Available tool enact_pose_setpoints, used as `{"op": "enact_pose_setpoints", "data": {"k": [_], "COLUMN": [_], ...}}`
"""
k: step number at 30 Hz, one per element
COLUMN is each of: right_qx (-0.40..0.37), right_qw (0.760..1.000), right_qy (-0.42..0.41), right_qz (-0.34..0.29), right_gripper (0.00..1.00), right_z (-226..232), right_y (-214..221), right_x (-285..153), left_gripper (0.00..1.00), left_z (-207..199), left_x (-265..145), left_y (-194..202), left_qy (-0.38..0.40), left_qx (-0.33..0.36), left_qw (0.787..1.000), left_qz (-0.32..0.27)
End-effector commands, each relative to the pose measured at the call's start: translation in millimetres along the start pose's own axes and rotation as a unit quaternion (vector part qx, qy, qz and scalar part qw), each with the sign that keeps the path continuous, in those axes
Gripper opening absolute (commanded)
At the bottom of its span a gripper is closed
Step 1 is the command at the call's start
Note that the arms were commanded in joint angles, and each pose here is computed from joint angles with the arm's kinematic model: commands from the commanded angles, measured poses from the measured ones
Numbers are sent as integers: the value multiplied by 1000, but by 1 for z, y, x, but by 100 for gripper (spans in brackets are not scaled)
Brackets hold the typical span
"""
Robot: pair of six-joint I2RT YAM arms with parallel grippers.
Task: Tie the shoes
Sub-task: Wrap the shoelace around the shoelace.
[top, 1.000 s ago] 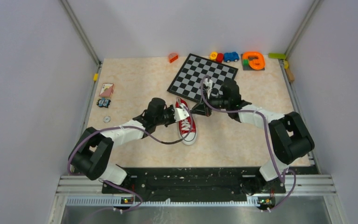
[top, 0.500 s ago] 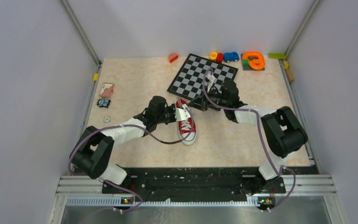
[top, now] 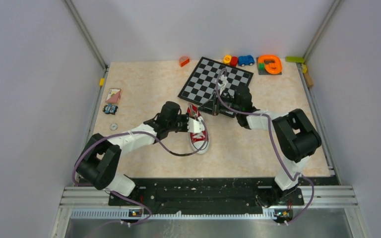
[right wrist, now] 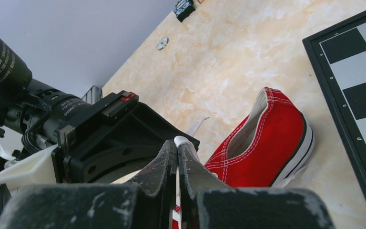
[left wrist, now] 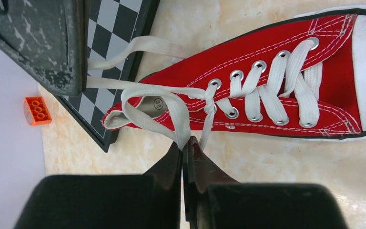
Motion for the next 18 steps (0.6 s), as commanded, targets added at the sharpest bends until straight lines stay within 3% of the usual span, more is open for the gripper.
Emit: {"op": "enact_pose_setpoints", "data": {"k": [1, 18], "right_qx": [-17, -5], "right_qw": [999, 1000], "right_qy": [-26, -23], "right_qz": [-28, 1], "right_gripper": [0, 10], "right_z": [9, 9], "right_y": [-17, -7], "right_x": [10, 16], "left_gripper": [0, 0], "left_z": [14, 17], "left_x": [1, 5], "left_y": [-9, -10], "left_qy": [-13, 8], "left_qx": [35, 47], "left_qw": [999, 999], "left_qz": [7, 16]}}
Point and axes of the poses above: each gripper's point midway between its finger pads, its own x axis out along the fingers, its own z axis along the line the jaws close on, y = z × x, the point moved 10 cm from there along -x, back along the fingers
